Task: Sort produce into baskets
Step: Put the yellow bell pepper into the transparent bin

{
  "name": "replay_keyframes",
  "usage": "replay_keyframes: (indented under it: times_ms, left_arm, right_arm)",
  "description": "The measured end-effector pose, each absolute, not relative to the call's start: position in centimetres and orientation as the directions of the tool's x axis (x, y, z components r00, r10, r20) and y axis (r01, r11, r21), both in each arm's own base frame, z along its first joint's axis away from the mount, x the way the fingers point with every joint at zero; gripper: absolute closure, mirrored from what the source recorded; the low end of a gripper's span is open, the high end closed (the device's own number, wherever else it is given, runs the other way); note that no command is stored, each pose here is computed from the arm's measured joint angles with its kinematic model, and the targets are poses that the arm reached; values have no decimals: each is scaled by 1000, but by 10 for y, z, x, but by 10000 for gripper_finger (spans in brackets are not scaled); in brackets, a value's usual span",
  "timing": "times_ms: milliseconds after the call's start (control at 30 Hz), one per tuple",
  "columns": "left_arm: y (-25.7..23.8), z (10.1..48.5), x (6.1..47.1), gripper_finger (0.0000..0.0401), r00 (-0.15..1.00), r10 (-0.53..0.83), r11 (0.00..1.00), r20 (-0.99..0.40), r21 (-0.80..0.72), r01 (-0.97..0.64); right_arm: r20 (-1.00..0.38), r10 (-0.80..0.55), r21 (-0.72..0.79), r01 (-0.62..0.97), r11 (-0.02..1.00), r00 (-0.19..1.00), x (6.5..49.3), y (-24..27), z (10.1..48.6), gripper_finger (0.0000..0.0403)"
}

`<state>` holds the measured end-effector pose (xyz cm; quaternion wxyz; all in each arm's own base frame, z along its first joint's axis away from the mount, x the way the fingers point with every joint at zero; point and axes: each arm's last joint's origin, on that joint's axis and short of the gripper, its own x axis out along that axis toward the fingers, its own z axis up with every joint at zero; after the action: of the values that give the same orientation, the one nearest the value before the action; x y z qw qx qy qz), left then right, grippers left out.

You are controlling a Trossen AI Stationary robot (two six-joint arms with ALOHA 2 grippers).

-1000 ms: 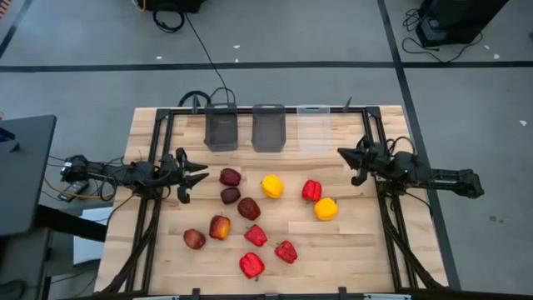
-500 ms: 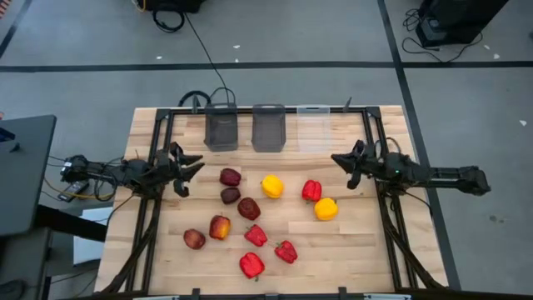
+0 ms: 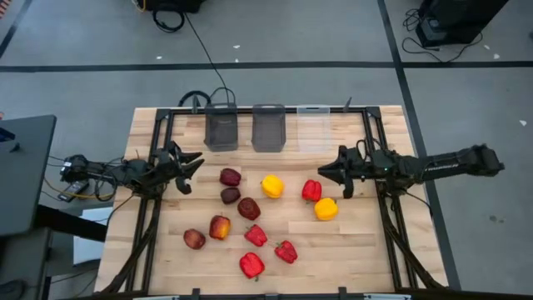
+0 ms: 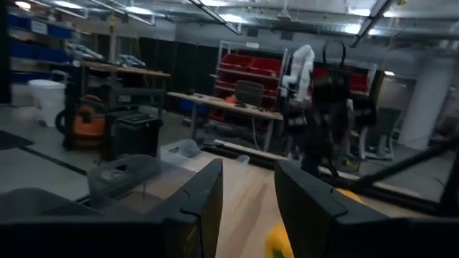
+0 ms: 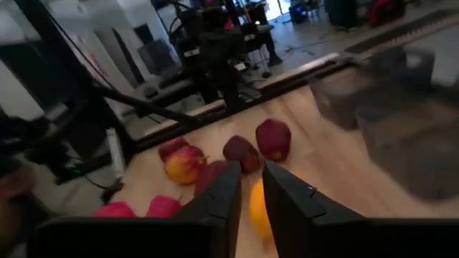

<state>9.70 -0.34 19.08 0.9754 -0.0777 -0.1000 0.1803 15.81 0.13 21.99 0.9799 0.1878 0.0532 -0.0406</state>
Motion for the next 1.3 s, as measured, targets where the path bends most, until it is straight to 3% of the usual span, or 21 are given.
replay_keyframes:
  times_ms: [233,400,667,933,1167,1300]
  left_arm:
    - [-6,182,108,262,934,349,932,72,-128,-339]
    - [-6,178,122,215,909,411,907,-62,-66,-415]
    - [-3,186,155,103,833,427,902,-351,106,-418]
    - [11,200,203,13,662,368,925,-653,182,-334]
    - [15,196,234,8,565,284,959,-775,214,-187]
    - [19,200,245,8,567,295,956,-769,246,-163]
  right_arm:
    - [-204,-297,106,322,941,933,207,-2,253,295]
    - [-245,-454,30,474,880,857,226,-13,256,284]
    - [-292,-499,-46,509,859,816,234,-26,244,282]
    - [-291,-471,-94,465,880,833,233,-36,246,274]
    - [-288,-488,-141,467,873,824,236,-41,244,259]
    - [-271,-498,-141,478,867,823,237,-44,244,253]
